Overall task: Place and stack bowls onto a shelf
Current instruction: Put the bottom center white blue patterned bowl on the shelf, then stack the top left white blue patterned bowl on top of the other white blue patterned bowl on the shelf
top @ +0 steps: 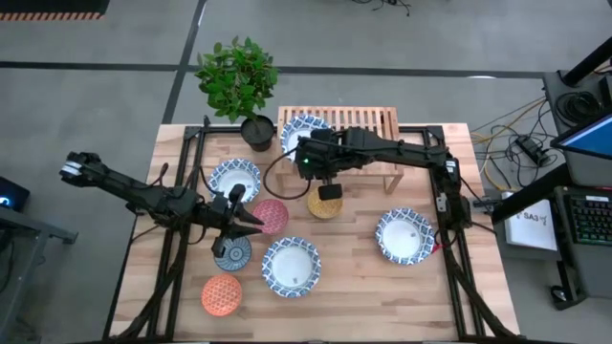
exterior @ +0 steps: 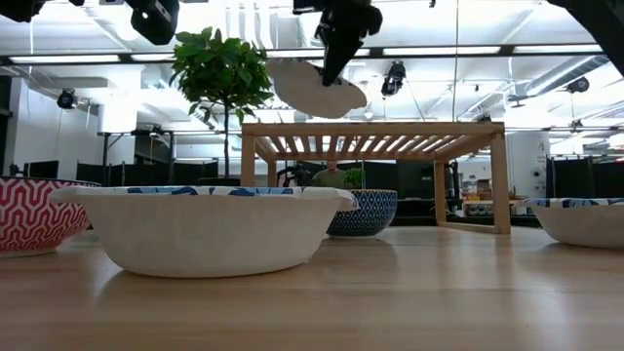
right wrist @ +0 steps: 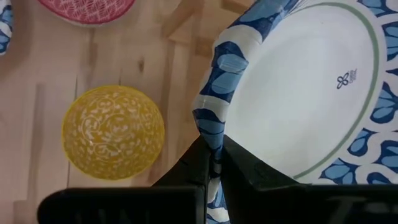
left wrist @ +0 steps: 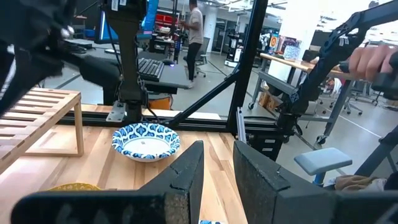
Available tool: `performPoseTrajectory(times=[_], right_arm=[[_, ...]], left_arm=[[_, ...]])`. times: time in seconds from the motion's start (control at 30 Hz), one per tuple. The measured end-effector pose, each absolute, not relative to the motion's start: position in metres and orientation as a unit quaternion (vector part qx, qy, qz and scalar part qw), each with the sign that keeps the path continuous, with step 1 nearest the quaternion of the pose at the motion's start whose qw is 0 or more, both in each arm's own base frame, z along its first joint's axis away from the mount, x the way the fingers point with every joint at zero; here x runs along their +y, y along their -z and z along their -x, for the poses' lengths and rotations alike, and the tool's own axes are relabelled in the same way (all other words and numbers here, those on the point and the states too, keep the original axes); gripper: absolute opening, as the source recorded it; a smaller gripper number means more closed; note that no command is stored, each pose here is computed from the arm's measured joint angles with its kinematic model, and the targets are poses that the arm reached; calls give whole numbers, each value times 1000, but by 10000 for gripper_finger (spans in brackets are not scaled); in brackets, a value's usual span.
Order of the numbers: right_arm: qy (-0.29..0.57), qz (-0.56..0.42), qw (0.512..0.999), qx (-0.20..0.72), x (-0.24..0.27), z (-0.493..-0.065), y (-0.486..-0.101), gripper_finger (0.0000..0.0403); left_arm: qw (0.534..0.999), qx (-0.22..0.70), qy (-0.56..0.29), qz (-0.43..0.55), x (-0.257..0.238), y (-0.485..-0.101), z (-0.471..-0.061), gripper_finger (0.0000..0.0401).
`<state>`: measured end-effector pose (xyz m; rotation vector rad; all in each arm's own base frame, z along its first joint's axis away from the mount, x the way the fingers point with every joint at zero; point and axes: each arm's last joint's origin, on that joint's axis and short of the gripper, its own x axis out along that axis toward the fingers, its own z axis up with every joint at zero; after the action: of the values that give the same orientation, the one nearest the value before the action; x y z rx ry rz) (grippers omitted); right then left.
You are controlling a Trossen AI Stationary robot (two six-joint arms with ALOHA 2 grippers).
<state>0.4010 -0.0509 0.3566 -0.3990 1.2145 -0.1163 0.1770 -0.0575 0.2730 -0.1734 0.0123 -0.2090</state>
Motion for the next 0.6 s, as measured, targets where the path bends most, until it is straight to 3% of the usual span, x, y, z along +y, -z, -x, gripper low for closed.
performPoseTrajectory(times=[0.27,0.6], right_arm=[[45,197,792,576,-53,-406,-339,29],[56,194,795,573,-65,-409,-331,117]], left_arm=[[991,1,105,88,-57,-274,-177,70],[990,-12,106,95,-58,-281,-177,70]])
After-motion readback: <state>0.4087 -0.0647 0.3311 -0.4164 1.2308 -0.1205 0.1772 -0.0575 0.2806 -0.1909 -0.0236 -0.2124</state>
